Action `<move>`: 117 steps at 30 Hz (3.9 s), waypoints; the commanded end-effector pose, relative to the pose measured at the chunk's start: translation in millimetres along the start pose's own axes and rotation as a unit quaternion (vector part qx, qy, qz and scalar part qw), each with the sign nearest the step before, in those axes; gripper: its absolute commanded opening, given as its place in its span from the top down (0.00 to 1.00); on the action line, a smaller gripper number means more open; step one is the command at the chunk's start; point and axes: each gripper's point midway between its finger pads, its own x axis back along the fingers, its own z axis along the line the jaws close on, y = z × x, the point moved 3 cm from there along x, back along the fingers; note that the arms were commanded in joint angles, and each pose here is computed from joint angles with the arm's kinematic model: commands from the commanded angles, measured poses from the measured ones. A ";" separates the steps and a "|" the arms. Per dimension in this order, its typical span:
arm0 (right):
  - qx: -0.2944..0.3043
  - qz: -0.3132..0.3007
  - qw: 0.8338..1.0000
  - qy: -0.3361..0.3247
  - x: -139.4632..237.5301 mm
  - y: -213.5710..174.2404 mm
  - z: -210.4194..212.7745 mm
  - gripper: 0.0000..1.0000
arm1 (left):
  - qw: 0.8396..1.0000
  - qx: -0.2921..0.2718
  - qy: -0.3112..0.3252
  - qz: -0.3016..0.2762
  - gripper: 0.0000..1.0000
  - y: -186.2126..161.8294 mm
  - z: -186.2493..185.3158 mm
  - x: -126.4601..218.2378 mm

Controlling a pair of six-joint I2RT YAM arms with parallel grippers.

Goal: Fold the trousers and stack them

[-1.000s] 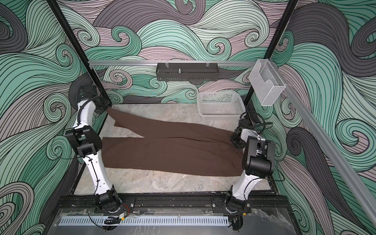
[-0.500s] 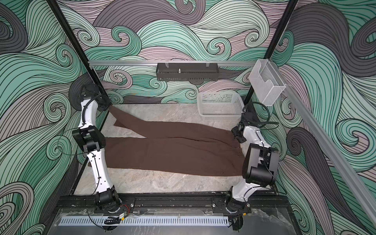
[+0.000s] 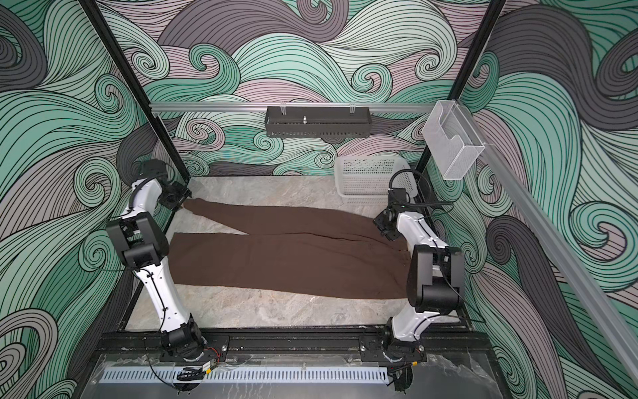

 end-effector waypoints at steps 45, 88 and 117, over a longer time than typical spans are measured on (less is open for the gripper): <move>0.031 0.027 0.998 0.036 -11.8 -19.5 23.6 0.47 | 0.999 0.014 0.038 0.022 0.74 -4.6 6.6 -86.0; 0.032 0.032 0.998 0.037 -18.7 -19.3 25.2 0.47 | 0.999 0.015 0.031 0.004 0.83 -4.2 3.9 -80.5; 0.032 0.034 0.998 0.033 -22.9 -20.3 24.1 0.47 | 0.999 0.013 0.026 0.017 0.77 -2.7 -6.6 -96.4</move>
